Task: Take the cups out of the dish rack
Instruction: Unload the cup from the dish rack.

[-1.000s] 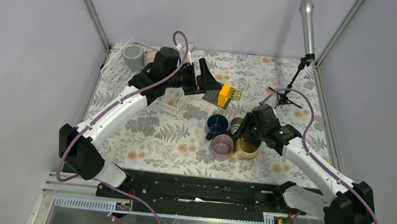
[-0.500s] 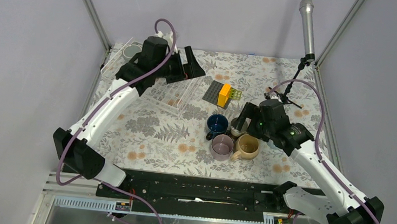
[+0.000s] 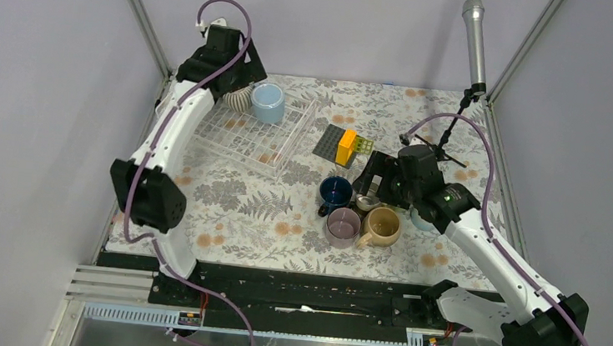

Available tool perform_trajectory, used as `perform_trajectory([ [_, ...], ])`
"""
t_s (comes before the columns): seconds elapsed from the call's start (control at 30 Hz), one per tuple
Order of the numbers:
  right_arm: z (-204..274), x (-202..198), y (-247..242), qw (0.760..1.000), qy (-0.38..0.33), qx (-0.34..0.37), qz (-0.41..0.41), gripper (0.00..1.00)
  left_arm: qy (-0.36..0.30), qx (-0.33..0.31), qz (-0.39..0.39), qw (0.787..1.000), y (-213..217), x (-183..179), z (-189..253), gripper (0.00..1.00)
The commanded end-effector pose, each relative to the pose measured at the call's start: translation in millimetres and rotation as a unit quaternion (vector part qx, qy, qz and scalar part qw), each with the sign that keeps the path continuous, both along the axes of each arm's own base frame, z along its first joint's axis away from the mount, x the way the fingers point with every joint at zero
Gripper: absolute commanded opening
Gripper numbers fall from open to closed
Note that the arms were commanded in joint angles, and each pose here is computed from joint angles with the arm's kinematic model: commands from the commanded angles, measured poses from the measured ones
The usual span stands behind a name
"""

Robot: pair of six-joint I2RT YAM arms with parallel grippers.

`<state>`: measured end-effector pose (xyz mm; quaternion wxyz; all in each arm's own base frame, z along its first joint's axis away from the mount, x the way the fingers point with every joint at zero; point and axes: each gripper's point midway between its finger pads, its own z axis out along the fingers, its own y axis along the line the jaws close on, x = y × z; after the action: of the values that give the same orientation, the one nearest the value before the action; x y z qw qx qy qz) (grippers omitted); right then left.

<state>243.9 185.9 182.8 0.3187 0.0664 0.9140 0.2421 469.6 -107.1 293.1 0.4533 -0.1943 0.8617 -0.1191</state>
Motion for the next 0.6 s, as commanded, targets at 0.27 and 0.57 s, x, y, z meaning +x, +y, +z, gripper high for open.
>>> perform_trajectory([
  [0.27, 10, 5, 13, 0.999, -0.022, 0.015, 0.03, 1.0, 0.03, 0.112, -0.015, 0.993, 9, 88, -53, 0.99],
  [0.57, 6, 6, 16, 0.999, -0.014, 0.019, 0.033, 1.0, 0.019, 0.173, -0.076, 0.982, -14, 120, -74, 0.99],
])
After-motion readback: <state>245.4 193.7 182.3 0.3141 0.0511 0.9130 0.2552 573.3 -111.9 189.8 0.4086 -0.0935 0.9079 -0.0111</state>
